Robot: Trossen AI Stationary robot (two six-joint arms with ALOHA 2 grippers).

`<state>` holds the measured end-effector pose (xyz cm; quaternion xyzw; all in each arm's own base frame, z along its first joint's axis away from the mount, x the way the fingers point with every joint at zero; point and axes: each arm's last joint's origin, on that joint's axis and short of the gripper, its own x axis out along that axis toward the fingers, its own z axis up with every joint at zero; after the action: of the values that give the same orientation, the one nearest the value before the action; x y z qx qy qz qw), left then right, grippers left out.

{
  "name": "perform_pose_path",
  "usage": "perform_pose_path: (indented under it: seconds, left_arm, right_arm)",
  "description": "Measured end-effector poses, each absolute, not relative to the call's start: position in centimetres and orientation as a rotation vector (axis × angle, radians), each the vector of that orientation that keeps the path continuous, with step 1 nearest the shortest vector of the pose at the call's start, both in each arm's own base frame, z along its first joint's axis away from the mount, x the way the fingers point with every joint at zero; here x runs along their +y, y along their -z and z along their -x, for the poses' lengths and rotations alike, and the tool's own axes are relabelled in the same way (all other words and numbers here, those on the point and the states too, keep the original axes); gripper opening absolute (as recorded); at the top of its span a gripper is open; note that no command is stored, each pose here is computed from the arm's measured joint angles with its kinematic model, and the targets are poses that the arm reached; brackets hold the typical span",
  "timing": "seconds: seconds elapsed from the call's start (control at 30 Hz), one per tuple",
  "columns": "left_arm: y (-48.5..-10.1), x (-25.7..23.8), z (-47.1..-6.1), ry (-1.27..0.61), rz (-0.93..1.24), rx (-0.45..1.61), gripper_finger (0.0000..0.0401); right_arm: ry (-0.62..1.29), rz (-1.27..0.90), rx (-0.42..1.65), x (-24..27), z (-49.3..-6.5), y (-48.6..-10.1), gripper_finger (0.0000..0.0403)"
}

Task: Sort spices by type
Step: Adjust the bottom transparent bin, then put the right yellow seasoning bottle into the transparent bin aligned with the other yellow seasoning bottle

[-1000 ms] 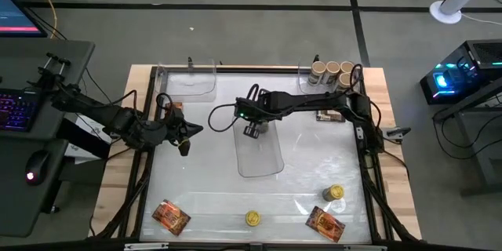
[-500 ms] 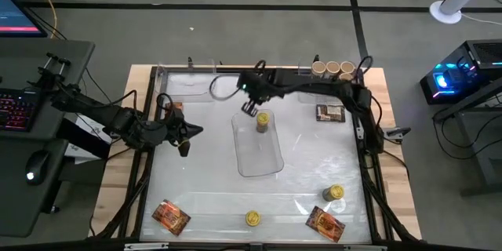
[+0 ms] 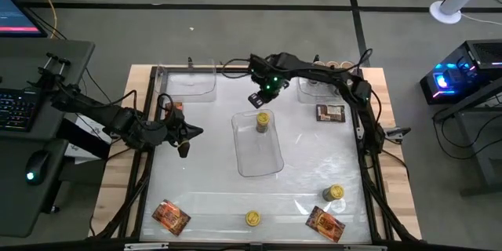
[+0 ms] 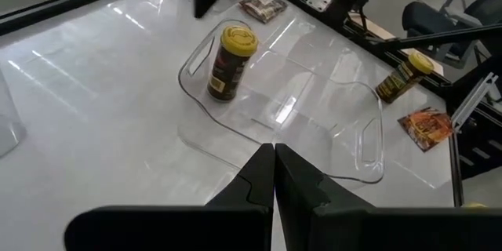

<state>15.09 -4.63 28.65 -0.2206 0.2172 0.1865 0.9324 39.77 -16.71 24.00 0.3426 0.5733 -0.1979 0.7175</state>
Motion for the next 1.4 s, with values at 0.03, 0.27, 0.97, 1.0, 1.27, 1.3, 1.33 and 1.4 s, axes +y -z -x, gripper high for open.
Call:
perform_pose_path:
  seconds: [0.03,0.27,0.97,1.0,1.27,1.3,1.33,1.4]
  left_arm:
    - [-28.7,-4.6,-15.1,-0.381,0.448,0.445,0.0000]
    - [-28.6,-4.6,-15.1,-0.380,0.442,0.448,0.0000]
    - [-28.6,-4.6,-15.1,-0.380,0.442,0.449,0.0000]
    - [-28.6,-4.6,-15.1,-0.380,0.442,0.449,0.0000]
    - [-28.6,-4.6,-15.1,-0.378,0.431,0.453,0.0000]
    - [-28.6,-4.6,-15.1,-0.377,0.431,0.455,0.0000]
    - [-28.6,-4.6,-15.1,-0.376,0.429,0.458,0.0000]
    - [-28.5,-4.6,-15.0,-0.371,0.424,0.466,0.0000]
  right_arm:
    - [0.416,-0.770,1.292,-16.5,-39.9,-23.6,0.0000]
    - [0.384,-0.753,1.358,-15.5,-40.7,-21.8,0.0000]
    - [0.274,-0.627,1.533,-9.3,-41.3,-21.7,0.0000]
    - [0.269,-0.623,1.538,-8.9,-41.3,-21.7,0.0000]
    - [0.217,-0.595,1.586,-6.6,-41.4,-21.7,0.0000]
    - [0.208,-0.584,1.605,-6.4,-41.2,-21.8,0.0000]
    - [0.200,-0.568,1.627,-6.1,-41.0,-21.9,0.0000]
    - [0.207,-0.534,1.679,-5.8,-40.3,-22.6,0.0000]
